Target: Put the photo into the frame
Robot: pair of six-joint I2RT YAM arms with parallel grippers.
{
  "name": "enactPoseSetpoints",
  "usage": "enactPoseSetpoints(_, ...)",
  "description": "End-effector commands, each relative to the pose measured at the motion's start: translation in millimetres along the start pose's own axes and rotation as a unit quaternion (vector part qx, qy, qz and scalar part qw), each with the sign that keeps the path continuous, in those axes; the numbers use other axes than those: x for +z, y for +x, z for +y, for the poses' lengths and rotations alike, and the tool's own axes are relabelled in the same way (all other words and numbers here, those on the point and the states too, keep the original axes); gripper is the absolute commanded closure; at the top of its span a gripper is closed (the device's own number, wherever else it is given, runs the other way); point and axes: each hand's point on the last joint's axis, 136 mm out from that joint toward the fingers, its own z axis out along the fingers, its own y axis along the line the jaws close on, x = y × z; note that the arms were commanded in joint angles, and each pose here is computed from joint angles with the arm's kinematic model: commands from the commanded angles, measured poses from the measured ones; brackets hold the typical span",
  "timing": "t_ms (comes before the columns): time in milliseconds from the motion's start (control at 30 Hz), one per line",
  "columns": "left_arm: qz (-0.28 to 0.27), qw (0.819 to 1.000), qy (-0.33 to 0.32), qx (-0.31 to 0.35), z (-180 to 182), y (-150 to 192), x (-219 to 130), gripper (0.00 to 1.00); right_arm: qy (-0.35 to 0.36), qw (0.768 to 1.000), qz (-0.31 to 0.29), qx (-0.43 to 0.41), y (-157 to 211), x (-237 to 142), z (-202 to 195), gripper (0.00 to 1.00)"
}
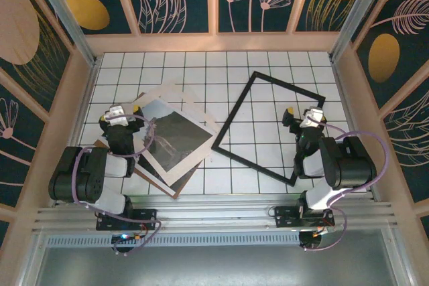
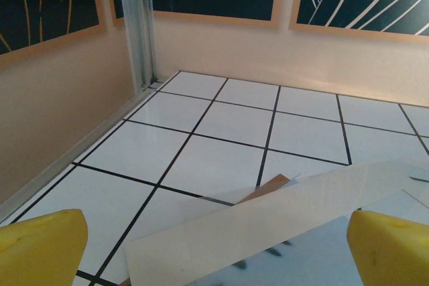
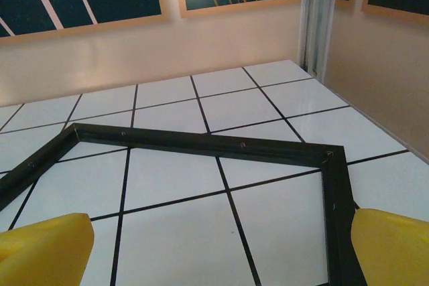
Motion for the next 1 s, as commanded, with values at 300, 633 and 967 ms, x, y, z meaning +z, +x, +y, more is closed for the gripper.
enactPoseSetpoints(300,-0.013,1.0,-0.008,-0.01,3.7,-5.6,-0.6,0.01,0.005,1.0,-0.023,0.001,-12.2,-0.8,-1.4,0.01)
enactPoseSetpoints(633,-0.012,1.0,-0.009,-0.01,4.1,-5.0,-0.5,0.01,0.004,1.0,-0.017,0.005,-10.8,2.2,-2.6,0.01)
enactPoseSetpoints(967,-0.021,1.0,-0.017,-0.016,7.4,-10.6,-2.7,0.01,0.024,0.999,-0.018,0.017,-13.6,1.7,-10.7,0.01)
